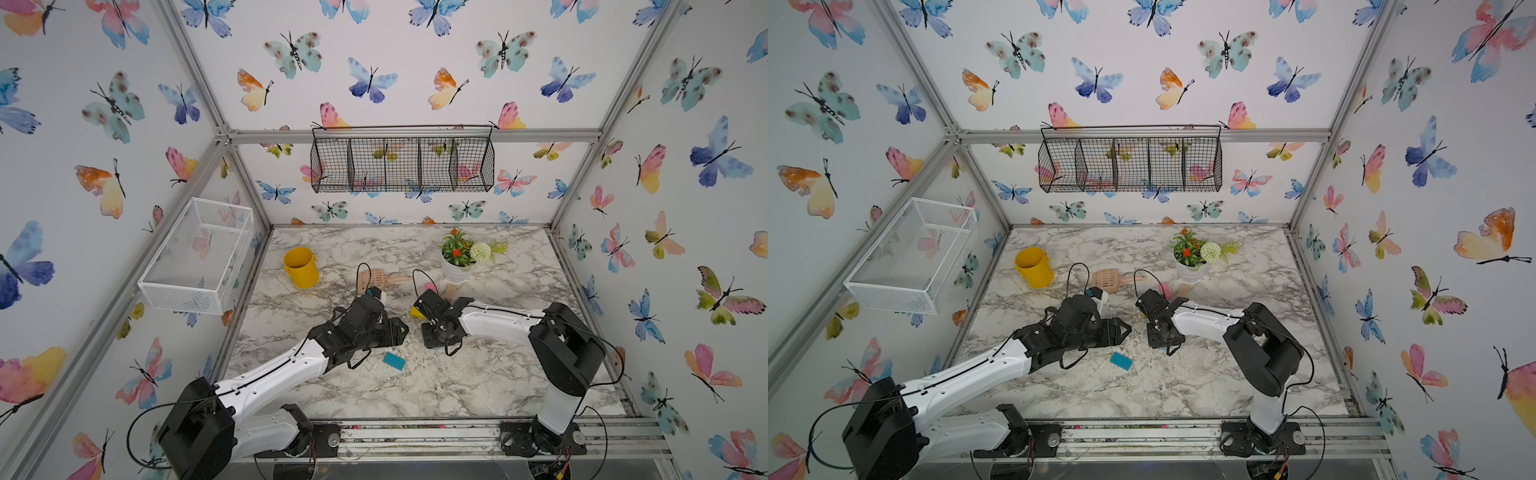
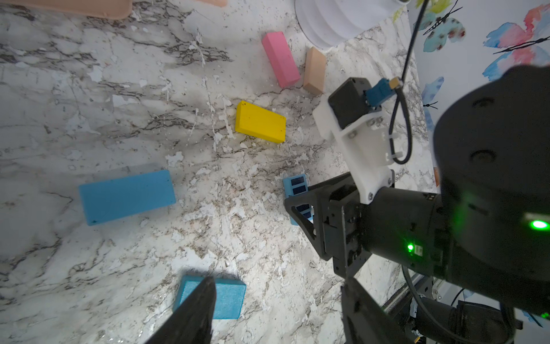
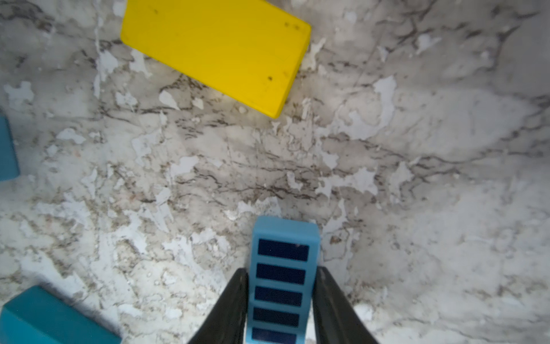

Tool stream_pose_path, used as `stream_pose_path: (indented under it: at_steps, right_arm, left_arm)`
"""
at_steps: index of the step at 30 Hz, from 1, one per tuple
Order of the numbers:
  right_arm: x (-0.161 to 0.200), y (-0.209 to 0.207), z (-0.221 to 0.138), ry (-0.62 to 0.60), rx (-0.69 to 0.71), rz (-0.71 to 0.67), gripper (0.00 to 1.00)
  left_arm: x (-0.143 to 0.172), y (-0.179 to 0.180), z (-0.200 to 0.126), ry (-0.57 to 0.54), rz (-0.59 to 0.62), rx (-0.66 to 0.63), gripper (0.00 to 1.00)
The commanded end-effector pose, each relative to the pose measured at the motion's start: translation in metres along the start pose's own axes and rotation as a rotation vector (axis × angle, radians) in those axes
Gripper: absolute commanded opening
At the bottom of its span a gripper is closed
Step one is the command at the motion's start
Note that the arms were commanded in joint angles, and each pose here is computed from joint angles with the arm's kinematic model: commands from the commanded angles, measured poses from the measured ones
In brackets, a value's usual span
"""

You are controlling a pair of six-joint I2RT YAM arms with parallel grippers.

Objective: Assemble the letter c with building blocks
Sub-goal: Pick up the building block from the center of the board.

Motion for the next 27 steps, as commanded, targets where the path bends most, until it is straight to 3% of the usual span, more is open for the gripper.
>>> stream_pose_path:
  at_steps: [1, 10, 15, 21, 27]
  right_arm:
    - [0.001, -0.005, 0.000, -0.003, 0.047, -0.002, 0.34]
    - [-0.007, 0.028, -0.042, -0.052, -0.253, -0.028, 0.26]
    - [-0.014, 0.045, -0.077, -0.053, -0.516, -0.040, 0.27]
    - [-0.026, 0.047, -0.110, -0.047, -0.726, -0.041, 0.27]
    - [-0.038, 0.043, -0.140, -0.037, -0.917, -0.093, 0.27]
  left_arm:
    - [0.005, 0.004, -0.005, 0.004, -0.005, -0.015, 0.68]
    - [0.005, -0.001, -0.008, 0.007, 0.043, 0.007, 0.69]
    - [-0.006, -0.005, -0.017, -0.047, 0.209, 0.015, 0.70]
    - [-0.022, -0.023, -0.046, -0.215, 0.343, 0.109, 0.73]
    - [-0.025, -0.035, -0.070, -0.378, 0.449, 0.215, 0.85]
Point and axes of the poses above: each gripper's point midway between its finger pads, its own z axis out along the fingers, its own y axis along the line the jaws close on, x = y × z, the point moved 4 cm from there along -z, back along the fingers, and after that the axes turned 11 degrees about z, right-handed, at the moved point
